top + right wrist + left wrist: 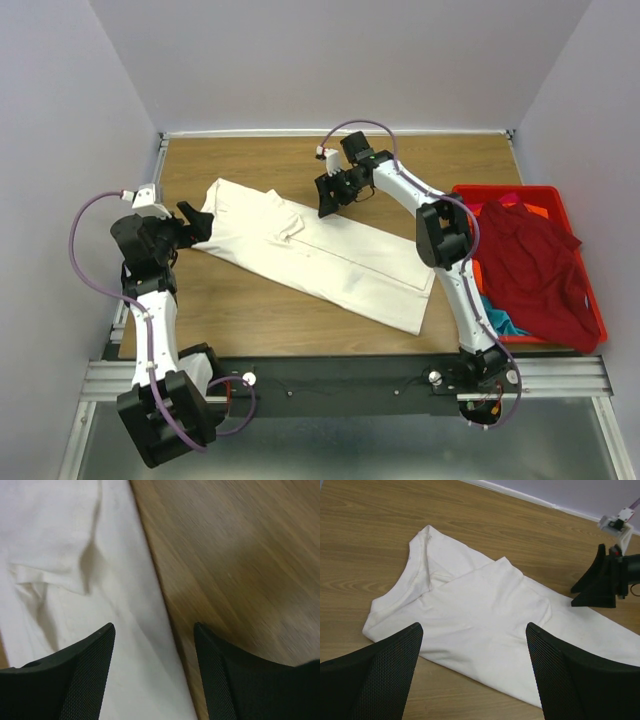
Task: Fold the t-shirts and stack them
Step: Fold the tshirt
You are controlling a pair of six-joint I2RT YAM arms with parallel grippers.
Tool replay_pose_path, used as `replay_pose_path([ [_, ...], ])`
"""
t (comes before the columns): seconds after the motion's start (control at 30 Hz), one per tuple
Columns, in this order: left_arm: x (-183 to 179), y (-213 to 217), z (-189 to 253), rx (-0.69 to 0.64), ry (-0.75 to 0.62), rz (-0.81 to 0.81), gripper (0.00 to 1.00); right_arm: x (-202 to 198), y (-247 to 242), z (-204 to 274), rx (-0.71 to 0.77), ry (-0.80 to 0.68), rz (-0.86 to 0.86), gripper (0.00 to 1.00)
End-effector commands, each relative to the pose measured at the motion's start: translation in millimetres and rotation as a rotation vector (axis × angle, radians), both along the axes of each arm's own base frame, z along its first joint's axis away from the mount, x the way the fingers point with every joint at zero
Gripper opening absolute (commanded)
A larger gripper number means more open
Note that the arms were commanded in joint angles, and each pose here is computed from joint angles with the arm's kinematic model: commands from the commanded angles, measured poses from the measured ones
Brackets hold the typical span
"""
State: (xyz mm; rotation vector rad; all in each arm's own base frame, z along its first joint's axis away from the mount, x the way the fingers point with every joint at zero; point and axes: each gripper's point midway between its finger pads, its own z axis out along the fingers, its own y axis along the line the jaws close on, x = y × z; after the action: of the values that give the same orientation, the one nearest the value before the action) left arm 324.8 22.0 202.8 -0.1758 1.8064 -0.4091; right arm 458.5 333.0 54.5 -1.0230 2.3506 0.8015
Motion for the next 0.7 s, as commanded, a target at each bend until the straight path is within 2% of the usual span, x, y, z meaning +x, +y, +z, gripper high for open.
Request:
replay_pose_path([
  [0.0,0,-2,1,0.009,-0.015,-0.01,0.91,-15,31,-4,0.078,0.136,-0.016,0.72],
  [0.2,2,-3,-3,0.0,-0.003,-0.025,0.91,-19,31,-30,0.067,0.189,-0.029,0.71],
  [0.4,1,-5,-1,-0.001,-0.01,-0.035,0.91,-19,36,-48,0.079,0.233,-0.036,0.59],
  [0.5,1,-6,-1,-0.002,-0.012,-0.038,0.91,-14,37,-53,0.073,0.242,-0.067,0.39],
  [0.53,1,-7,-1,-0.001,-0.014,-0.042,0.91,-8,36,-53,0.062,0.226,-0.085,0.24],
  [0.57,1,-7,-1,-0.003,-0.013,-0.045,0.91,-4,36,-52,0.058,0.213,-0.097,0.17],
  [0.67,2,-9,-3,-0.011,-0.009,-0.053,0.91,24,16,-46,0.042,0.17,-0.198,0.01],
])
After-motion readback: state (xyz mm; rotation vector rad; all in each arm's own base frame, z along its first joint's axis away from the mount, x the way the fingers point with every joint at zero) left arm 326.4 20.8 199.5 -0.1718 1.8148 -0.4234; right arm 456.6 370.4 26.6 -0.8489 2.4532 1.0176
